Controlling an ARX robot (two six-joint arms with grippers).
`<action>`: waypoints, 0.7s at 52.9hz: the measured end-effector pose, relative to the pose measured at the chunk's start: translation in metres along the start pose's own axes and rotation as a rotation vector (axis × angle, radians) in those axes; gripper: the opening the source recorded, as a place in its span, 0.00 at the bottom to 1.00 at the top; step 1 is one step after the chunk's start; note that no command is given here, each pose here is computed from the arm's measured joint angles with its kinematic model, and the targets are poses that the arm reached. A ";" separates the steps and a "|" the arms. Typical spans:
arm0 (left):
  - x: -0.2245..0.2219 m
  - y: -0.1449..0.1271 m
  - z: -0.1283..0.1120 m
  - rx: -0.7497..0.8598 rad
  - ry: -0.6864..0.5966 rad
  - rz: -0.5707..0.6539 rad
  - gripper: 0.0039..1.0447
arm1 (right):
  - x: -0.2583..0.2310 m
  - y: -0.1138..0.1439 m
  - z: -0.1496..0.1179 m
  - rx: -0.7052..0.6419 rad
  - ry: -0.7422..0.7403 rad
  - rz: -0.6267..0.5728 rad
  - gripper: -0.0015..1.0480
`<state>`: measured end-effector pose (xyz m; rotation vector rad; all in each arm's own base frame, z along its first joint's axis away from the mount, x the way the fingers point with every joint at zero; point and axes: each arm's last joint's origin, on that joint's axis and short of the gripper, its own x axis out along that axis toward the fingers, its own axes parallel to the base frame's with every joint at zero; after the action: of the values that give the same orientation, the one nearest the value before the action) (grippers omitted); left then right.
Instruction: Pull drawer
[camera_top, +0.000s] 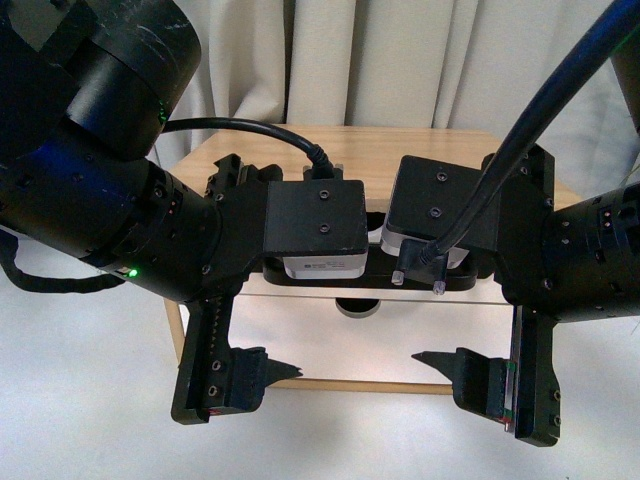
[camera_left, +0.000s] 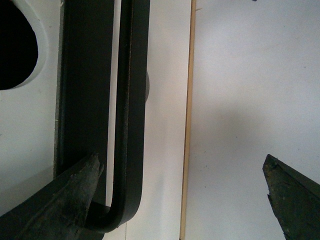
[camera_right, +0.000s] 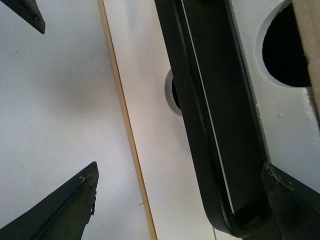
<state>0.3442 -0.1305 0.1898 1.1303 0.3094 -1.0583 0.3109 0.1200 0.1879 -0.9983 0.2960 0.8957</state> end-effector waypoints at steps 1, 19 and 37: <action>0.000 0.000 0.000 0.003 0.001 -0.001 0.94 | 0.001 0.000 0.000 0.000 0.004 0.004 0.91; 0.001 0.000 0.002 0.013 0.014 -0.011 0.94 | 0.012 0.005 -0.004 -0.005 0.047 0.045 0.91; 0.004 -0.003 0.000 0.064 0.033 -0.032 0.94 | 0.018 0.004 -0.005 -0.021 0.059 0.087 0.91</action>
<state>0.3440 -0.1329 0.1855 1.2048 0.3226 -1.0855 0.3199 0.1258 0.1726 -1.0389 0.3827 0.9510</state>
